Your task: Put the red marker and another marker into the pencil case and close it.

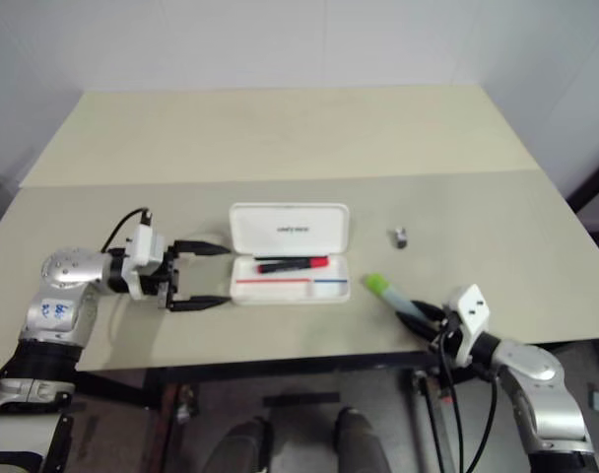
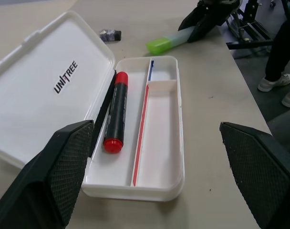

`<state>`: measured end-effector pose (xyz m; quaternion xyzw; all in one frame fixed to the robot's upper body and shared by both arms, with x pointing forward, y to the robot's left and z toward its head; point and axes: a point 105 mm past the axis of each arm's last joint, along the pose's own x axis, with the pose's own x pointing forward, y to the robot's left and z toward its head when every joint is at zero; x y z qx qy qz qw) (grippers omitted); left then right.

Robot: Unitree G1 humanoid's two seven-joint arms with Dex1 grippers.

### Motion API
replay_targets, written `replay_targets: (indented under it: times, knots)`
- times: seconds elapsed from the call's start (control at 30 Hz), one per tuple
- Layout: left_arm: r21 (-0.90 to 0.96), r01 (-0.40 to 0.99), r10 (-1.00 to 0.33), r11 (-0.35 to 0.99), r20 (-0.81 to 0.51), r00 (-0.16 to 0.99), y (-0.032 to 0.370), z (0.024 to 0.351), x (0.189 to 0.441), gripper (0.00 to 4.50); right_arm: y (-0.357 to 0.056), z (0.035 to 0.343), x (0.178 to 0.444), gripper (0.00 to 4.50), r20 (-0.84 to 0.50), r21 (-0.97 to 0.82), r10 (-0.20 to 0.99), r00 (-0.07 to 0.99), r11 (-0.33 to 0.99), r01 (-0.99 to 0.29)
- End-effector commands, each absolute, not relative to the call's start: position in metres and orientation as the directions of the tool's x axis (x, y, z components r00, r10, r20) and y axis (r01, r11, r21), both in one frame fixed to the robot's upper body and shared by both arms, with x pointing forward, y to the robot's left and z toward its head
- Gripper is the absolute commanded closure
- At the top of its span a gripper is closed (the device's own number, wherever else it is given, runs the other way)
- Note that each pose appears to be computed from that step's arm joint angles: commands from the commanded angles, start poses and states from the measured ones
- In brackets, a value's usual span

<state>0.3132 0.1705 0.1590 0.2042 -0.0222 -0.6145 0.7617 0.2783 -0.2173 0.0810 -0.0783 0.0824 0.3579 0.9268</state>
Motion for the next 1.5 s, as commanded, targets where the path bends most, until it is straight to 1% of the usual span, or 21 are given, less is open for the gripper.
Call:
replay_targets:
  times: [0.03, 0.17, 0.27, 0.4, 0.57, 0.7, 0.8, 1.0, 1.13, 1.5]
  knots:
    - [0.385, 0.906, -0.944, 0.175, -0.195, 0.265, 0.176, 0.172, 0.311, 0.00, -0.203, 0.094, 0.279, 3.38, -0.184, -0.148, 0.700, 0.690, 0.674, -0.724]
    - [0.385, 0.905, -0.941, 0.182, -0.199, 0.274, 0.178, 0.171, 0.312, 0.00, -0.188, 0.122, 0.284, 3.38, -0.158, -0.248, 0.761, 0.630, 0.587, -0.771]
    - [0.385, 0.904, -0.939, 0.184, -0.203, 0.278, 0.180, 0.171, 0.312, 0.00, -0.172, 0.152, 0.292, 3.38, -0.121, -0.304, 0.816, 0.566, 0.512, -0.803]
    - [0.383, 0.904, -0.936, 0.188, -0.208, 0.283, 0.183, 0.171, 0.312, 0.00, -0.146, 0.173, 0.299, 3.38, -0.125, -0.335, 0.883, 0.452, 0.391, -0.857]
    - [0.376, 0.907, -0.934, 0.190, -0.216, 0.285, 0.183, 0.168, 0.310, 0.00, -0.105, 0.173, 0.307, 3.38, -0.158, -0.339, 0.941, 0.301, 0.235, -0.911]
    - [0.372, 0.909, -0.932, 0.187, -0.226, 0.284, 0.184, 0.167, 0.307, 0.00, -0.070, 0.166, 0.308, 3.38, -0.207, -0.344, 0.963, 0.173, 0.094, -0.934]
    - [0.371, 0.908, -0.929, 0.194, -0.229, 0.292, 0.186, 0.166, 0.304, 0.00, -0.052, 0.160, 0.309, 3.38, -0.235, -0.348, 0.966, 0.108, 0.020, -0.937]
    - [0.359, 0.910, -0.924, 0.208, -0.233, 0.303, 0.187, 0.164, 0.298, 0.00, -0.036, 0.157, 0.313, 3.38, -0.243, -0.336, 0.968, 0.067, -0.019, -0.942]
    - [0.339, 0.917, -0.922, 0.212, -0.243, 0.303, 0.188, 0.162, 0.292, 0.00, -0.028, 0.154, 0.318, 3.38, -0.252, -0.333, 0.966, 0.058, -0.030, -0.942]
    - [0.335, 0.916, -0.919, 0.221, -0.243, 0.311, 0.187, 0.163, 0.291, 0.00, -0.032, 0.138, 0.325, 3.38, -0.291, -0.309, 0.955, 0.062, -0.032, -0.951]
